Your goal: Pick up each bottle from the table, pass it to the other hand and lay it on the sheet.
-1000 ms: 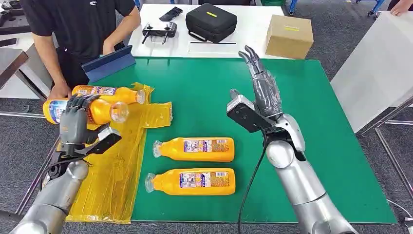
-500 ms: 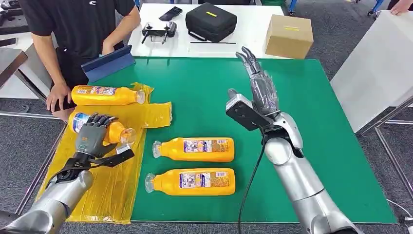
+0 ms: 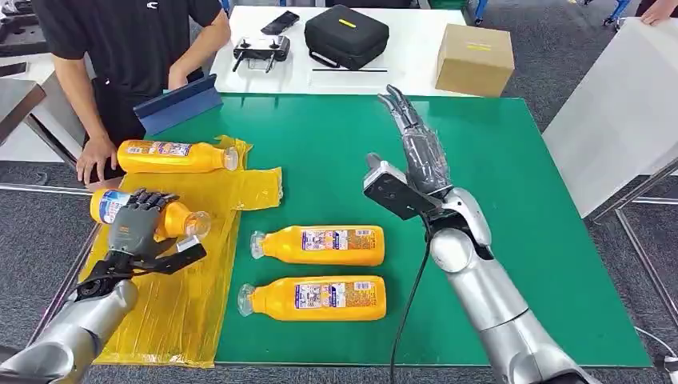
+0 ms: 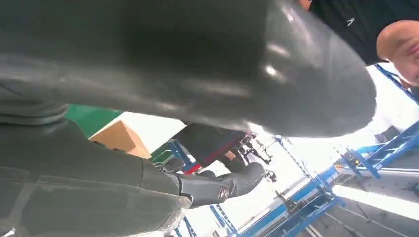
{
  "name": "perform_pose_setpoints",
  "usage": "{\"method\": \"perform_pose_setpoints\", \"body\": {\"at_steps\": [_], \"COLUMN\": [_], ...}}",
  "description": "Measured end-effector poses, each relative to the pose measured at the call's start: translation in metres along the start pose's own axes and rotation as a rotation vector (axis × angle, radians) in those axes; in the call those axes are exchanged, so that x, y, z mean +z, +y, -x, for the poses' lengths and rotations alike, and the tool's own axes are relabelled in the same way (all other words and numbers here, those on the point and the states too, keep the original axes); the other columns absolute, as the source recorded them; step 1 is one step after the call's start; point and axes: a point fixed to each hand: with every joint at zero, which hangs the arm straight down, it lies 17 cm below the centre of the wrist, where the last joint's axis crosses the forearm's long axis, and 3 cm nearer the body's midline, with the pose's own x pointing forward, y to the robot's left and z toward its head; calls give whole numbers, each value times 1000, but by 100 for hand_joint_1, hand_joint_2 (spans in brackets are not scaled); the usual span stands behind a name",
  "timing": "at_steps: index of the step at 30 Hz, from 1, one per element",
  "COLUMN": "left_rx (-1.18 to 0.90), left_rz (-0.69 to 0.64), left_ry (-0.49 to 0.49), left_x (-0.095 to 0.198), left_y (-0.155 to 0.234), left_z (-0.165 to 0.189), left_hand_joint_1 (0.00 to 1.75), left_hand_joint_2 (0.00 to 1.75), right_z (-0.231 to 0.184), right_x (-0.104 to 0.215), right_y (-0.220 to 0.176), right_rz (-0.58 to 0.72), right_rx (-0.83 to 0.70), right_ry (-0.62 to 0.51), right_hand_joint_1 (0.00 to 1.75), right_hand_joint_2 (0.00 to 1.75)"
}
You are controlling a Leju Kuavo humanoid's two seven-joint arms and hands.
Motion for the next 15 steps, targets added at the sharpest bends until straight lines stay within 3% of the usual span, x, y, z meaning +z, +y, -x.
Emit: {"method": "perform_pose_setpoints", "body": {"at_steps": [2,3,15], "left_rx": [4,9,78], "left_rz": [1,2,-6], "left_ry": [13,20,55], "left_x": [0,-1,-4], "left_y": [0,0,4], "left_z": [3,5,15], "left_hand_joint_1": [0,0,0], "left_hand_joint_2": [175,0,0], "right_z": [0,-1,0], "right_x": [0,0,1], "right_y": [1,2,7], "right_rz": [-3,-5,-18], "right_rx": [0,0,-2], "right_ry": [-1,-1,6], "right_hand_joint_1": [0,0,0], "right_hand_joint_2": [0,0,0]}}
